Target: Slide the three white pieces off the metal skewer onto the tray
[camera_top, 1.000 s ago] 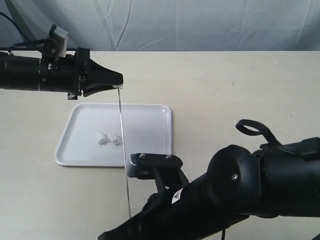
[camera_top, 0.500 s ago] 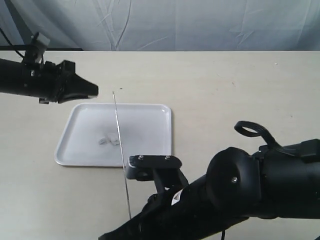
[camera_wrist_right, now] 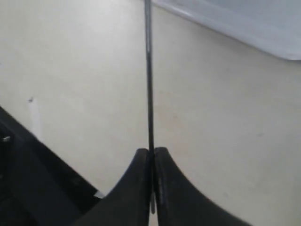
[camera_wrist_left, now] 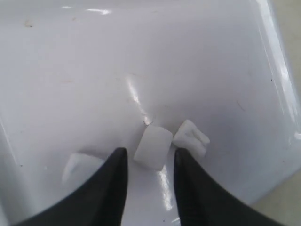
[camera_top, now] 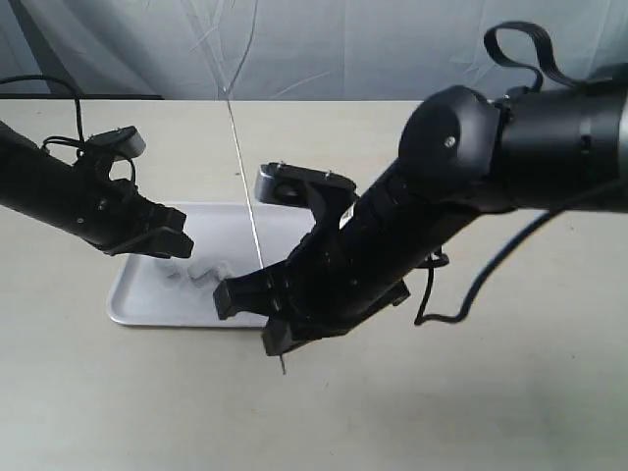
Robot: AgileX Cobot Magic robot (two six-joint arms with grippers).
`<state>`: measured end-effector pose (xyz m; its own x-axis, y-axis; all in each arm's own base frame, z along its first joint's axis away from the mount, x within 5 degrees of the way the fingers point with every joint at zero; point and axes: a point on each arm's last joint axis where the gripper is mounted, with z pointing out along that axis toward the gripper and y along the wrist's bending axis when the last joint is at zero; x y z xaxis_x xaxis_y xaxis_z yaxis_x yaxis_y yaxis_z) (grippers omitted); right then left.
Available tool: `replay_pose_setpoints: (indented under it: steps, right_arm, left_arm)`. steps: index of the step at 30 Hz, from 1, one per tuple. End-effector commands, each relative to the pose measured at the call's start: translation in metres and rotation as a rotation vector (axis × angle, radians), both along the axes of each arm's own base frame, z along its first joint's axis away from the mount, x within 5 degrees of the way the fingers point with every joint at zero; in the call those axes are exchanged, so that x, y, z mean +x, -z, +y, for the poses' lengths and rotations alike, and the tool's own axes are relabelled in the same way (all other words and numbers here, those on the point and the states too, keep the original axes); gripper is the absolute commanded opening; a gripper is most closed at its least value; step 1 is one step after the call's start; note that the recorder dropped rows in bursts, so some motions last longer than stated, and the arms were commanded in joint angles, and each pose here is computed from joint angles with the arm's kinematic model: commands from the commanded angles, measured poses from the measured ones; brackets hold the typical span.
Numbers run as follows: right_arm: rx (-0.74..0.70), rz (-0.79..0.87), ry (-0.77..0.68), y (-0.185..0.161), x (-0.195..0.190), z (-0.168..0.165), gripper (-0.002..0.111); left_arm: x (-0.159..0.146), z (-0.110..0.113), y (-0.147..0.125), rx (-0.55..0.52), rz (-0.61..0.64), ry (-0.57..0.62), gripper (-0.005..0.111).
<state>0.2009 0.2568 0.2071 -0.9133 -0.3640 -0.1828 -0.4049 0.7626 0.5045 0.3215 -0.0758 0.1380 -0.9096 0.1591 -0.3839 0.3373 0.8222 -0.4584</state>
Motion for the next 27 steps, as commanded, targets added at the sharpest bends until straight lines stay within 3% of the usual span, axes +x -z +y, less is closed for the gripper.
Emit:
replay_pose_setpoints:
  steps: [1, 11, 22, 27]
  right_arm:
    - [-0.173, 0.02, -0.033, 0.014, 0.021, -0.001, -0.001]
    - [-0.275, 0.124, -0.051, 0.073, 0.05, 0.027, -0.001]
    - [-0.266, 0.162, -0.046, 0.079, 0.054, 0.035, -0.001]
    - [-0.261, 0.153, -0.041, 0.079, 0.055, 0.035, 0.023]
  left_arm:
    - [-0.002, -0.003, -0.001, 0.005, -0.005, 0.009, 0.034]
    - [-0.006, -0.005, -0.026, -0.019, -0.059, 0.03, 0.033]
    - [-0.025, -0.007, -0.071, -0.039, -0.165, 0.154, 0.033]
    - [-0.04, -0.004, -0.108, -0.017, -0.299, 0.17, 0.033]
